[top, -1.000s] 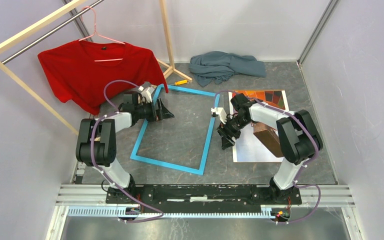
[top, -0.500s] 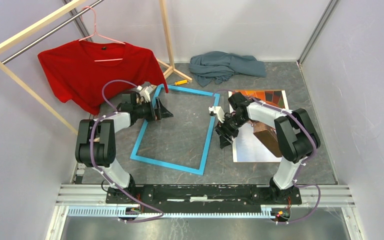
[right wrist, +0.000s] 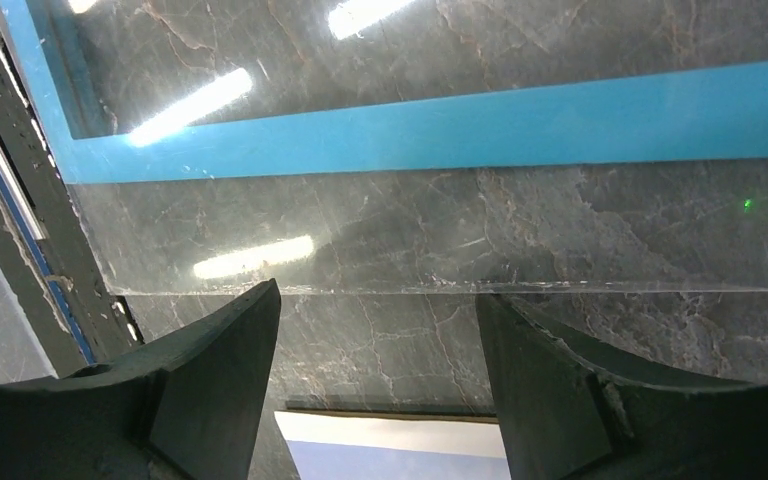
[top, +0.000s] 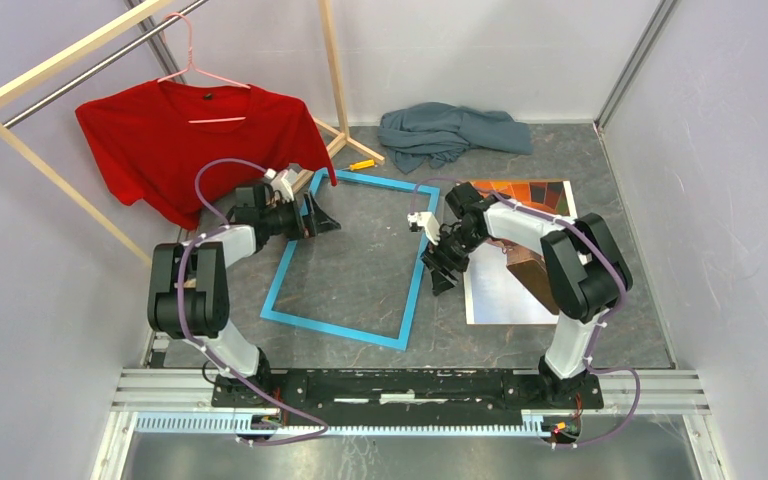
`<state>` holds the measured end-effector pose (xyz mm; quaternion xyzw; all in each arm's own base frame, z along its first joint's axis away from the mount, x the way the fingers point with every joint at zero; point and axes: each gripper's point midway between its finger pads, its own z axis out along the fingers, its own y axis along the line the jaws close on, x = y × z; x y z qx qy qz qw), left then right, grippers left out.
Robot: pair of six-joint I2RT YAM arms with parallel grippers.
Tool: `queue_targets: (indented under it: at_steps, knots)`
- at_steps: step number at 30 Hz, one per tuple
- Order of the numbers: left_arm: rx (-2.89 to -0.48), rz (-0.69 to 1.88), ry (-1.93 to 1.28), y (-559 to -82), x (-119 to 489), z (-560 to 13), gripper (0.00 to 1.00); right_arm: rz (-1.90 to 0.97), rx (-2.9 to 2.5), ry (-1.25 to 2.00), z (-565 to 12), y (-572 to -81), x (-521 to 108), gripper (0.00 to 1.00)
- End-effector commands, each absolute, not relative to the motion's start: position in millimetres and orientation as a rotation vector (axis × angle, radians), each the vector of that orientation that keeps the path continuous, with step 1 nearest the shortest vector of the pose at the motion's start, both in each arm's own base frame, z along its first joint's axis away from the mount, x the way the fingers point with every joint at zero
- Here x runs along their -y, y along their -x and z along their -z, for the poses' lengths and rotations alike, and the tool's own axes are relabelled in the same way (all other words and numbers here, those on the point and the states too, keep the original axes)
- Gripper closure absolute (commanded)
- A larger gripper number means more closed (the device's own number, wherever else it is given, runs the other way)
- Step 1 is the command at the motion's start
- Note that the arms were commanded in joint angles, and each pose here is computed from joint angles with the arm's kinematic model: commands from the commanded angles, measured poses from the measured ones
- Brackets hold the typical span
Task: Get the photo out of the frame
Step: Place the photo frame item at the center of the board.
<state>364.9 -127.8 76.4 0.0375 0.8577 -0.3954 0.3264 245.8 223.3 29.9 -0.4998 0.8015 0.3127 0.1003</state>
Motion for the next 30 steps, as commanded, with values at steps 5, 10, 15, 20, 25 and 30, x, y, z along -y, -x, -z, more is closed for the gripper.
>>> queue_targets:
  at_steps: [5,10,15,20,25,30]
  knots:
    - [-2.189,1.029,-0.038,-371.9,112.5,-95.5,0.00,-0.928,-2.259,1.491,-46.2,-267.9,-248.6,0.21]
    - [-2.184,1.015,-0.024,-373.6,106.7,-96.5,0.00,-0.938,-2.250,1.512,-47.2,-267.5,-256.3,0.21]
    - [-2.179,0.997,-0.008,-375.7,101.8,-97.9,0.00,-0.935,-2.239,1.536,-46.6,-266.7,-263.5,0.21]
    - [-2.183,0.969,0.021,-378.3,94.2,-95.7,0.00,-0.932,-2.232,1.545,-47.7,-269.4,-270.2,0.21]
    - [-2.185,0.944,0.045,-380.5,87.0,-93.6,0.00,-0.921,-2.223,1.546,-51.5,-272.7,-273.5,0.21]
    - [-2.185,0.932,0.061,-381.5,82.7,-93.2,0.00,-0.872,-2.228,1.546,-52.2,-276.2,-270.5,0.21]
